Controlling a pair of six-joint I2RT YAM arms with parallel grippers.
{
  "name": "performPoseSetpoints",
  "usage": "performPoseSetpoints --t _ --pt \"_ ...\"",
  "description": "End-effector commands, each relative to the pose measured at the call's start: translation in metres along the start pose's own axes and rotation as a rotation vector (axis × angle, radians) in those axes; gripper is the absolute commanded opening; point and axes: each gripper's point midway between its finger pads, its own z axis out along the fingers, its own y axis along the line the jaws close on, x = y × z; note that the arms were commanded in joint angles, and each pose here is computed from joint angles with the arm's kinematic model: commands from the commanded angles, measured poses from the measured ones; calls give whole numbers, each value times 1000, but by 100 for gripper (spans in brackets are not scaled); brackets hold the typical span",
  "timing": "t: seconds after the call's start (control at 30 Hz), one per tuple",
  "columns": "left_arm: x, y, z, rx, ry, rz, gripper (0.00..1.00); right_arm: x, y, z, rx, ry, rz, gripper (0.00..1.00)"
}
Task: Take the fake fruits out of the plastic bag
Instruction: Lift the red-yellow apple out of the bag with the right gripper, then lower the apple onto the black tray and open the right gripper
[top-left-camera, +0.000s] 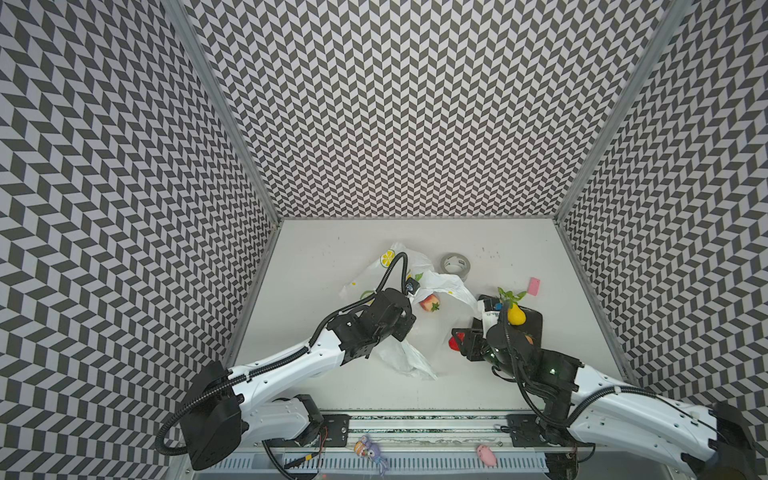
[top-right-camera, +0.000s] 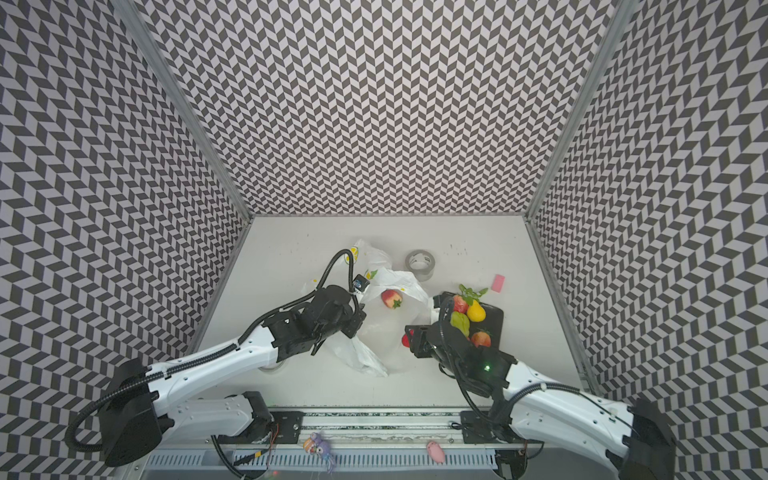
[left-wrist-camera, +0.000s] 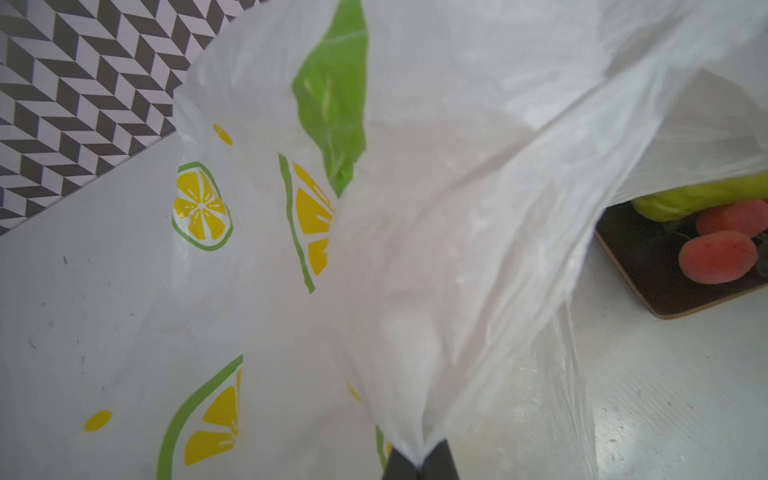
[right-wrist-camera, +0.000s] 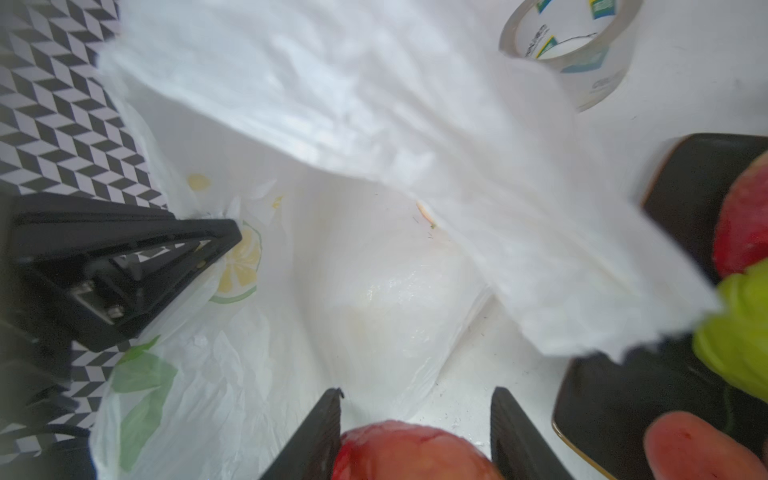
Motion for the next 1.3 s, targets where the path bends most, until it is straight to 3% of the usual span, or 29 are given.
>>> performPoseSetpoints --t 0.0,0.3,0.5,0.73,0.97,1.27 --pt "-18 13 -11 -41 -48 -36 0 -5 -42 -13 164 -49 67 33" --pt "-13 13 -13 -31 -41 -45 0 -81 -106 -34 397 -271 163 36" --pt "-14 9 -16 1 -56 -51 0 -106 -154 -32 513 -369 271 37" --pt "-16 6 -17 16 -67 -43 0 -93 -195 -17 546 -331 359 36" --pt "-16 3 -15 32 -63 -45 0 -74 -202 -6 503 -282 387 38" --pt "-17 0 -13 47 -55 -45 0 -62 -210 2 494 -255 407 61"
